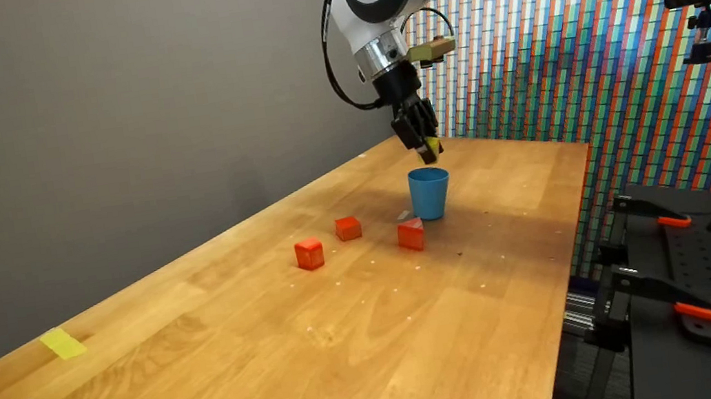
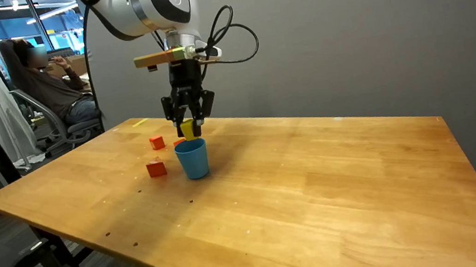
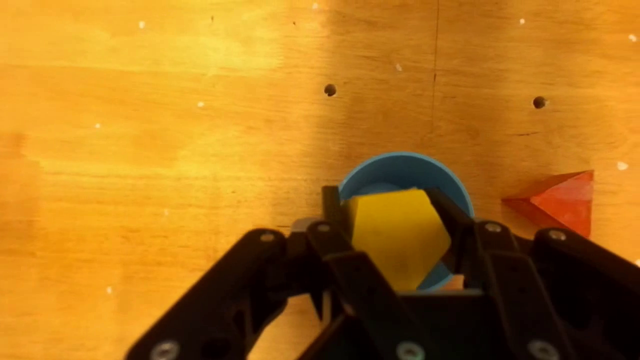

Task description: Pick up the yellow block and put it in the cup

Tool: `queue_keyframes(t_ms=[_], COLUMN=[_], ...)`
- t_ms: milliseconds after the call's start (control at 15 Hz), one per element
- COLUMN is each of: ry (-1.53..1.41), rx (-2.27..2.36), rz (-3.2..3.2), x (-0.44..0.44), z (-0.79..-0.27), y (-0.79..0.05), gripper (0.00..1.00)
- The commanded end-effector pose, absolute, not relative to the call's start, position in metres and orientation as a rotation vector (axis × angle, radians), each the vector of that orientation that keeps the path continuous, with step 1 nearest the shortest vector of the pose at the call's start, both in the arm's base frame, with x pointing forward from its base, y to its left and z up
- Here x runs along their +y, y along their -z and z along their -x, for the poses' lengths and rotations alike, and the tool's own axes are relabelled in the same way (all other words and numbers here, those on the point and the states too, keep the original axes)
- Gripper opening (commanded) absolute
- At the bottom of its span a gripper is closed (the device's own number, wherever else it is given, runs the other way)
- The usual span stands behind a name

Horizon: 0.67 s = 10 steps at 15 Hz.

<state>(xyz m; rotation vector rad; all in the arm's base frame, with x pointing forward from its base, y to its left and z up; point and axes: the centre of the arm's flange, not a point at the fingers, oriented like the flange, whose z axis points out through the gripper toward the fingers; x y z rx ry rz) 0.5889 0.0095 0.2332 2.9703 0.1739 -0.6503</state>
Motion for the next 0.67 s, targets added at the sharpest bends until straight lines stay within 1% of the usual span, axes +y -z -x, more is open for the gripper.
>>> queue_keyframes(t_ms=[0,200,267,333,533,600], ry=[0.711,0.744,0.756,0.736,0.654,0.628], rx=[0.176,0.202,0.204,0.195,0.184,0.186], rz=[-3.0,-2.989,-2.991,-2.978,-2.915,-2.878], x=[0.021,0.034,0.036,0.037,0.036,0.037], z=[-0.6,-0.603,-0.603,-0.603,-0.6,-0.598], y=[-0.225,-0.215,-0.214,-0.215,-0.228,-0.236], gripper=[0.2,0.2,0.7,0.71,0.93,0.99])
